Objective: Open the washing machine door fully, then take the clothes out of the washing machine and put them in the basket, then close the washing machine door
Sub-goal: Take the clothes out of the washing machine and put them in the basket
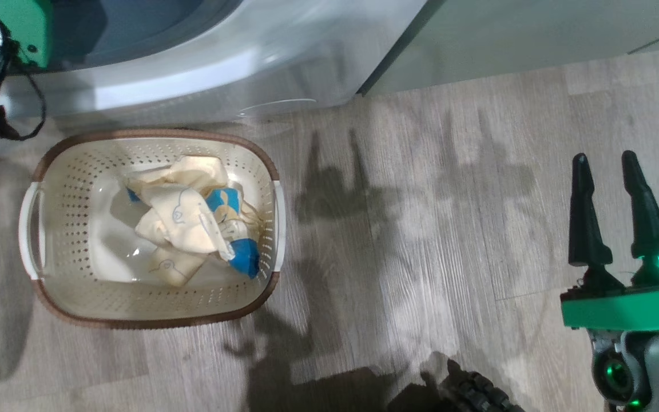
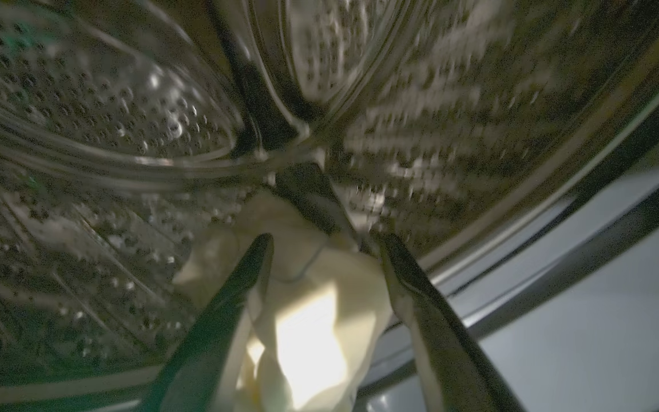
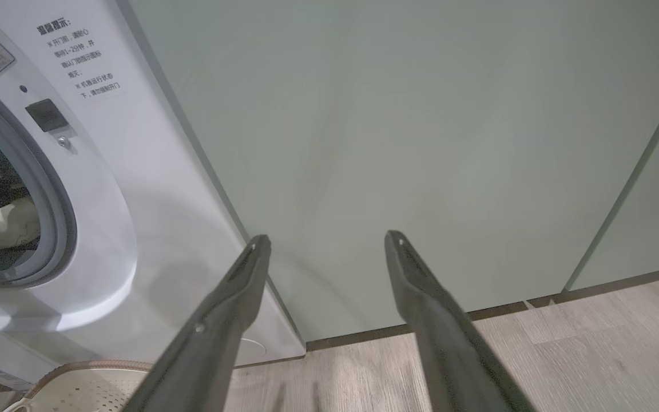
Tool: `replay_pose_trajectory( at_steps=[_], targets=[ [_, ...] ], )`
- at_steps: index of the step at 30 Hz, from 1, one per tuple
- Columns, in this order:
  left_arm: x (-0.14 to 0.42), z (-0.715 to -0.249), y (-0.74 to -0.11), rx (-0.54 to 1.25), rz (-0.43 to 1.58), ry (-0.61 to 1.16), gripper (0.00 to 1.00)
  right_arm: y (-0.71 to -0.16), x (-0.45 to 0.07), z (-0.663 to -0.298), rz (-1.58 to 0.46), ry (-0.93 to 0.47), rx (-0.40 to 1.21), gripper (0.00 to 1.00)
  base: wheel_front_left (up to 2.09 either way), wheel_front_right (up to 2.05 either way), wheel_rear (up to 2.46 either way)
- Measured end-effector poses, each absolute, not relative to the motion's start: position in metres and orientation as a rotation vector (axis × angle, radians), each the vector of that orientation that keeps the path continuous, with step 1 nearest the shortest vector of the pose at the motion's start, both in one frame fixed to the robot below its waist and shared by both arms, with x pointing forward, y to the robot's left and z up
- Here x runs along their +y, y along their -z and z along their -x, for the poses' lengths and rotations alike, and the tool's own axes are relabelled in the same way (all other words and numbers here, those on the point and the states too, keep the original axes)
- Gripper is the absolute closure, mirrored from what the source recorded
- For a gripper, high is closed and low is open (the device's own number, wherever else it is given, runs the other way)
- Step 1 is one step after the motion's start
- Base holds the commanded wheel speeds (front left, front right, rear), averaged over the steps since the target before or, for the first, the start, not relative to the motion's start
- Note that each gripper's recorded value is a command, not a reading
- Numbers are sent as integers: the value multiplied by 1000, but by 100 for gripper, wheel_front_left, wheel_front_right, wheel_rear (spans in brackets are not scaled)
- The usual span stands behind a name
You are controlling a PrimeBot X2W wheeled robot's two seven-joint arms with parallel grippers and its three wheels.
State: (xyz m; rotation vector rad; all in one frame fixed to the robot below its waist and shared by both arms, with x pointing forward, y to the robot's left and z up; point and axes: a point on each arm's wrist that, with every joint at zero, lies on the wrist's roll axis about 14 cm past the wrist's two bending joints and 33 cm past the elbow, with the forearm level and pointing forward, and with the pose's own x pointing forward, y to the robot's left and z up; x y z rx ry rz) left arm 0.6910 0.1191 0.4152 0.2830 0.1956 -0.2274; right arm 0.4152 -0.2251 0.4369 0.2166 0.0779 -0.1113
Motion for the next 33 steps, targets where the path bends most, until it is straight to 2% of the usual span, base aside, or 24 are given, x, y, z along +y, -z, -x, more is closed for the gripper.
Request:
replay_pose_trajectory(
  at_steps=[8, 9, 10, 11, 20, 26, 33],
  targets=[
    [132, -692, -379, 386, -357, 196, 2, -435, -228, -411, -227, 124, 88, 0, 0, 0, 0],
    [133, -693, -379, 389, -358, 194, 36, -435, -228, -411, -227, 125, 88, 0, 0, 0, 0],
    [134, -693, -377, 403, -360, 190, 64, -435, -228, -411, -227, 126, 87, 0, 0, 0, 0],
    [134, -693, -377, 409, -361, 188, 100, -435, -228, -411, -226, 127, 87, 0, 0, 0, 0],
    [138, -693, -390, 367, -322, 180, 100, -436, -225, -414, -234, 114, 81, 0, 0, 0, 0],
    [131, -691, -434, 180, -210, 179, 100, -440, -218, -419, -227, 88, 67, 0, 0, 0, 0],
    [135, -659, -465, 13, -91, 153, 100, -446, -205, -426, -216, 41, 44, 0, 0, 0, 0]
  ],
)
